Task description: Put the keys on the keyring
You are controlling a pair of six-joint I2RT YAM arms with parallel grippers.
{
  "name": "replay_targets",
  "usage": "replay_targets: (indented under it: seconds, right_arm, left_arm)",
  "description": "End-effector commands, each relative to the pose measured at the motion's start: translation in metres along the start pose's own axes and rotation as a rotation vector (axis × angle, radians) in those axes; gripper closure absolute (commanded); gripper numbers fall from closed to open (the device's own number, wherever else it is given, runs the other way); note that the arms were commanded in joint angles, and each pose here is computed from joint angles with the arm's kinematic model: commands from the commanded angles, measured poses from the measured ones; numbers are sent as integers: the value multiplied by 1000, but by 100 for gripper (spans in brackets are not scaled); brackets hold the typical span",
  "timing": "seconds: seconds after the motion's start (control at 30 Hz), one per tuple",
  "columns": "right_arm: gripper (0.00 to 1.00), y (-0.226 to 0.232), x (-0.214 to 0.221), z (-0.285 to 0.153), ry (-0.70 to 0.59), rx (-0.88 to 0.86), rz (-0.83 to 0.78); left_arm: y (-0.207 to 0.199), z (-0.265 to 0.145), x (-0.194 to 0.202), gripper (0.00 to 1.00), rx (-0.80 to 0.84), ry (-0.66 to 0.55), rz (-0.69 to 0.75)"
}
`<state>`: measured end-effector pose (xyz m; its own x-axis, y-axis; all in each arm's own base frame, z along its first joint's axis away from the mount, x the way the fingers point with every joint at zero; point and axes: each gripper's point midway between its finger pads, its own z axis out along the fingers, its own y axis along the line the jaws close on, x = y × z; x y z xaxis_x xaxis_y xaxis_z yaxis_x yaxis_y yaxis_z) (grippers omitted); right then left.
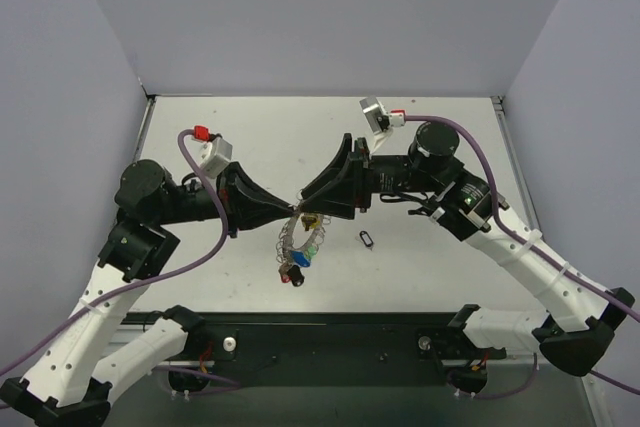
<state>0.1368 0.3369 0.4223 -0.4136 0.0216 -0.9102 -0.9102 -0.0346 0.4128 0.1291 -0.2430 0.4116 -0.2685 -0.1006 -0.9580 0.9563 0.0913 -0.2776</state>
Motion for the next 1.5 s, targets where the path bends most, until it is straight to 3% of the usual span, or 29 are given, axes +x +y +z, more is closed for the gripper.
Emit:
replay_targets:
  seconds: [0.0,0.77,0.87,0.9,1.0,1.17,1.47]
  right_arm:
    - [64,11,-20,3,-45,-30,-59]
    - [75,0,5,19,41,-24,-33]
    - [89,-6,5,22,41,-3,-22]
    - [98,-8,6,23,41,1,-19]
    - [100,-12,6,24,48,19,-15]
    - [100,-17,12,18,104,67,-13]
    - [100,-10,16,9,219,72,-30]
  left_arm:
    - [-22,-1,-29,100,83,-116,93]
    - [-5,4,-32,100,27,-157,54]
    - [-6,5,-32,100,38,-155,43]
    - [-6,5,-30,100,41,-152,42]
    - [-9,3,-31,100,41,-144,50]
    - [-5,2,-14,100,16,-2,24]
    - [-1,-4,-4,76,-21,156,18]
